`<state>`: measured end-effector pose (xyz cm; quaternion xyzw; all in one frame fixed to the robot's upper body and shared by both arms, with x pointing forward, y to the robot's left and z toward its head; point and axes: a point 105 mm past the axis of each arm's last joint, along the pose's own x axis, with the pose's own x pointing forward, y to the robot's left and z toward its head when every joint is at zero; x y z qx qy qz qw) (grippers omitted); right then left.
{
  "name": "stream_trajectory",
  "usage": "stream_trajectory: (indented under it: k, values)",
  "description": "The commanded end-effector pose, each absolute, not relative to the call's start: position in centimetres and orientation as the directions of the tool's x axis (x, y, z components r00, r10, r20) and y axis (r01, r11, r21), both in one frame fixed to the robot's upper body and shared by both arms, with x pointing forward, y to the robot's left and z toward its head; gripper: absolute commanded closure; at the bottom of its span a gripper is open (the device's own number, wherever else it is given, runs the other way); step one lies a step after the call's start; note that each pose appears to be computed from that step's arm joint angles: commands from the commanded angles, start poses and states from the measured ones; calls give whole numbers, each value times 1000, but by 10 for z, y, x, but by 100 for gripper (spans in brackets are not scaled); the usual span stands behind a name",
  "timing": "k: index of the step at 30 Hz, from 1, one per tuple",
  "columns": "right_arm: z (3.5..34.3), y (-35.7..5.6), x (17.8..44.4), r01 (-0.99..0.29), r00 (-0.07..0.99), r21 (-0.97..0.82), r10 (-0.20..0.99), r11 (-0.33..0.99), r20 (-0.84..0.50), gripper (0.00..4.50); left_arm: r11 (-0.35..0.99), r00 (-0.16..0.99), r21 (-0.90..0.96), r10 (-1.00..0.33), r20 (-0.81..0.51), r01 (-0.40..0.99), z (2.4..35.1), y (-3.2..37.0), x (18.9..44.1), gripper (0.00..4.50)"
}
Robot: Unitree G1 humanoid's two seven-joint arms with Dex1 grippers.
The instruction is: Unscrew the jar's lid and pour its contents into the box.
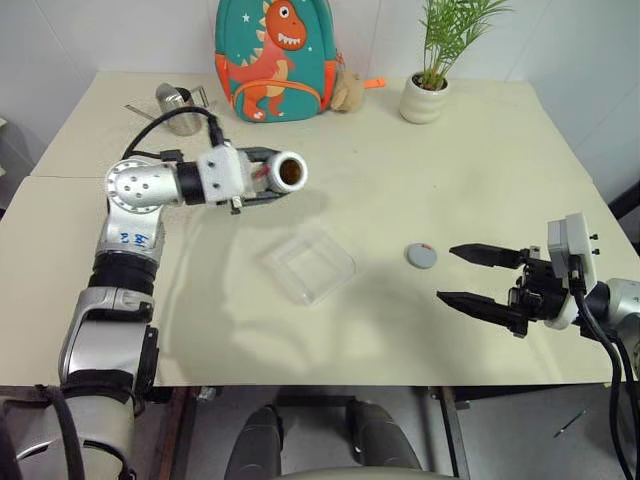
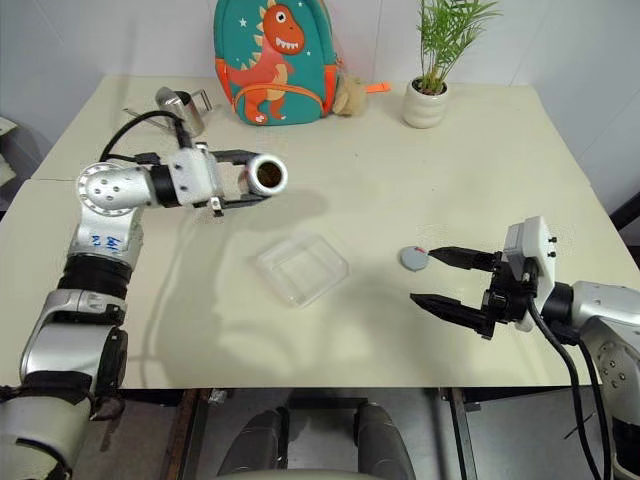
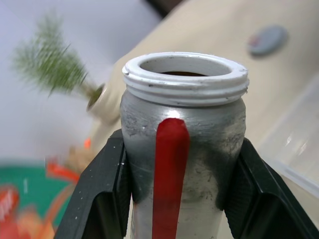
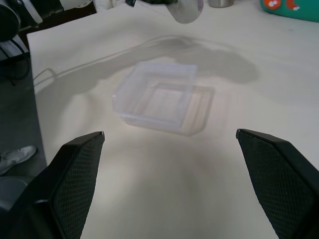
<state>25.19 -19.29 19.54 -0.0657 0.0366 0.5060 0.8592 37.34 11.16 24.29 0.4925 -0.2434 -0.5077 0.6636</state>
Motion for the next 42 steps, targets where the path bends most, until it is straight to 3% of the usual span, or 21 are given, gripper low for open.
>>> stream_trajectory:
  k: [1, 5, 10, 20, 25, 30, 38, 42]
  values:
    - [204, -195, 255, -850, 523, -137, 844, 508, -113, 5, -147, 282, 948, -932, -229, 283, 249, 90, 362, 254]
    - [200, -189, 255, -844, 533, -137, 840, 519, -102, 5, -275, 230, 952, -926, -300, 134, 247, 78, 351, 254]
    - [197, -184, 255, -837, 545, -127, 834, 533, -91, 5, -429, 304, 897, -873, -380, -110, 246, 75, 353, 254]
    - [198, -180, 264, -832, 551, -124, 830, 541, -81, 5, -529, 352, 684, -848, -397, -502, 242, 55, 348, 254]
    - [199, -175, 270, -842, 536, -119, 841, 525, -80, 5, -510, 407, 499, -860, -307, -701, 247, 57, 351, 254]
    - [200, -171, 276, -852, 519, -118, 851, 509, -79, 5, -483, 403, 396, -874, -270, -781, 244, 65, 356, 254]
    - [202, -167, 282, -858, 509, -122, 858, 499, -70, 5, -422, 341, 311, -897, -282, -851, 241, 65, 343, 254]
    - [202, -165, 283, -862, 502, -121, 862, 493, -66, 5, -421, 347, 353, -903, -255, -836, 245, 68, 347, 254]
